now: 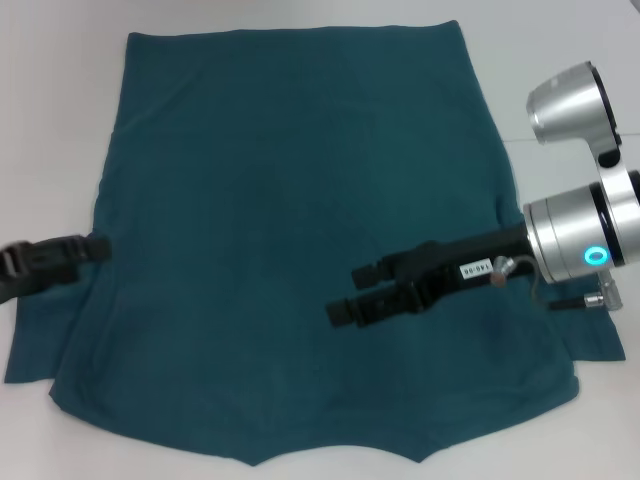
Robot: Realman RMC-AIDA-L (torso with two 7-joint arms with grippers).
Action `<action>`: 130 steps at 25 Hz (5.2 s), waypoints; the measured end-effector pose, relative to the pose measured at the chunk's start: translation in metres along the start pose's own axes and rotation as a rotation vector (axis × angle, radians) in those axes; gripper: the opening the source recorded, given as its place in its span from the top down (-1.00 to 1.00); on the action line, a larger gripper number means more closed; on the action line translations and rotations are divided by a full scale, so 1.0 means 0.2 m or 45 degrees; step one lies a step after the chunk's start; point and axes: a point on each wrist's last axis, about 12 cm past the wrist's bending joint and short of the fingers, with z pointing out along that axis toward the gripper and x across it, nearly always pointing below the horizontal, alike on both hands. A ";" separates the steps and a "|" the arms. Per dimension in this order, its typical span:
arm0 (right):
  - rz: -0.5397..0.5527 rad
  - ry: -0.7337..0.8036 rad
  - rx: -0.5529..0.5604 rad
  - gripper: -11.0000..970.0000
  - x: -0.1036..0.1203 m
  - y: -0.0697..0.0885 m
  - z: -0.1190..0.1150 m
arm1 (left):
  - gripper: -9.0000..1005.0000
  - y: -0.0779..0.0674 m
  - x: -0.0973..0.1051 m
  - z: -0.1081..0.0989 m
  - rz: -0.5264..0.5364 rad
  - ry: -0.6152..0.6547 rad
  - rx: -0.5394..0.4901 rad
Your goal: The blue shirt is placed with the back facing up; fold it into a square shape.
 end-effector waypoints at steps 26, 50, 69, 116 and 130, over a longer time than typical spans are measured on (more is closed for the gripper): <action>0.240 -0.044 0.100 -0.92 -0.10 -0.05 -0.02 | -0.64 0.31 0.03 0.08 -0.335 -0.333 -0.440; 0.262 -0.088 0.132 -0.92 -0.08 -0.08 -0.04 | -0.64 0.29 0.07 0.21 -0.330 -0.281 -0.429; 0.264 -0.107 0.138 -0.91 -0.07 -0.09 -0.06 | 0.14 0.27 0.04 0.20 -0.260 -0.258 -0.437; 0.279 -0.106 0.165 -0.92 -0.05 -0.11 -0.08 | 0.88 -0.27 -0.26 0.32 0.669 0.113 -0.713; 0.291 -0.109 0.173 -0.92 -0.03 -0.12 -0.08 | 0.84 -0.31 -0.22 0.55 0.240 0.173 -0.613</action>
